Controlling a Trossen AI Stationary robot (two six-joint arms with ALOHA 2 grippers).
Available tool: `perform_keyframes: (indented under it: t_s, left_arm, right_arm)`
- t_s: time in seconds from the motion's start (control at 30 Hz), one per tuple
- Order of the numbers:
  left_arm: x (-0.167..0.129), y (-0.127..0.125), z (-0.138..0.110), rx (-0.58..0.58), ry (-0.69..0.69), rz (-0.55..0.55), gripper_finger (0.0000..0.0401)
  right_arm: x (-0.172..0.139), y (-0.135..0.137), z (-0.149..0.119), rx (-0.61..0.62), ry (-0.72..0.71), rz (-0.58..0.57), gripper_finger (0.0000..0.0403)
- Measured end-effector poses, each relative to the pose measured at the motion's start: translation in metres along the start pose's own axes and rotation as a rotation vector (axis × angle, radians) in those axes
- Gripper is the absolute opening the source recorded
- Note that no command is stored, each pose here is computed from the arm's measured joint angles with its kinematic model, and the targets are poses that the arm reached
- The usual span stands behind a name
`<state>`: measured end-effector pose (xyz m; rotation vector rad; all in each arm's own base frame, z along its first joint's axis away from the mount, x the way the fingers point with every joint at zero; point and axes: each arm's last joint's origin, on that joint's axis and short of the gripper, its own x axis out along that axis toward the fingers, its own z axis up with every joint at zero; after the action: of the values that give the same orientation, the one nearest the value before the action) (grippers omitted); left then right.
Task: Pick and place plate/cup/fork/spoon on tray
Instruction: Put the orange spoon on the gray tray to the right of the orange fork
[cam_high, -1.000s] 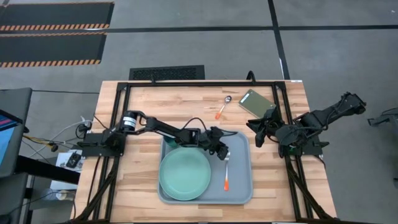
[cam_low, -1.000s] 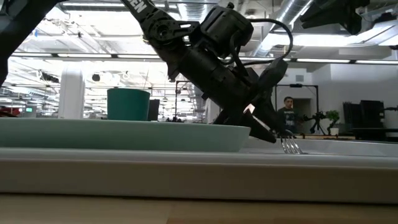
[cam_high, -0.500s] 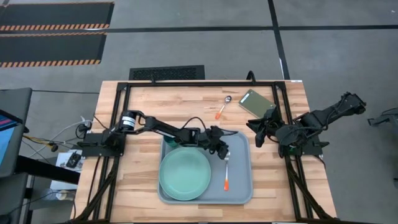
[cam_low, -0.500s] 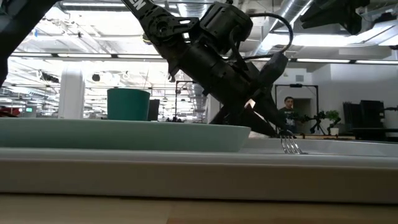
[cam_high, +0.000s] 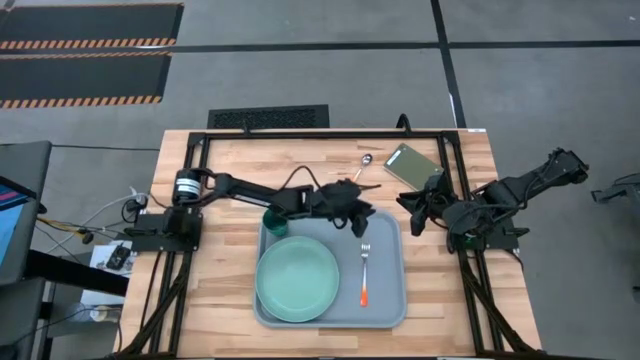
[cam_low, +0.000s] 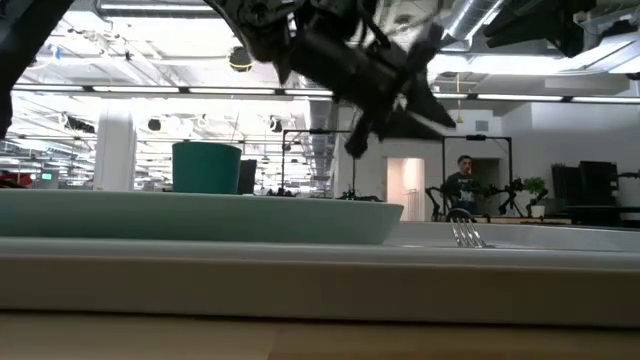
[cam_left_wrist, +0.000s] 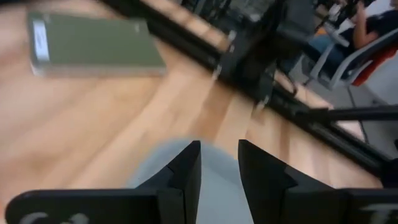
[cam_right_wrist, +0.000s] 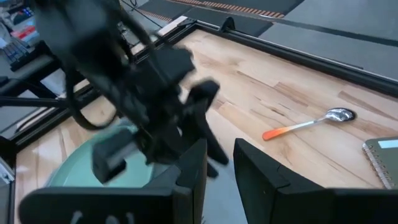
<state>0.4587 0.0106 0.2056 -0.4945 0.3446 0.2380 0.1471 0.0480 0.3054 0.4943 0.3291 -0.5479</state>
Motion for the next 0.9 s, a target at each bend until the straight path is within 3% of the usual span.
perform_keyframes:
  t_s: [0.27, 0.47, 0.6, 0.9]
  left_arm:
    - [-0.014, -0.004, 0.02, 0.076, -0.082, 0.035, 0.0101]
    - [-0.014, -0.005, 0.018, 0.088, -0.048, 0.0, 0.0156]
    - [-0.019, -0.007, 0.023, 0.088, -0.018, -0.078, 0.0194]
    - [-0.066, -0.018, 0.063, 0.108, -0.042, -0.119, 0.0216]
  right_arm:
    - [0.0, 0.0, 0.0, 0.03, 0.001, -0.001, 0.0107]
    - [0.0, 0.0, 0.0, 0.051, 0.002, -0.002, 0.0107]
    - [0.001, -0.001, 0.0, 0.056, -0.001, -0.007, 0.0107]
    - [0.006, -0.004, 0.004, 0.071, -0.017, -0.047, 0.0107]
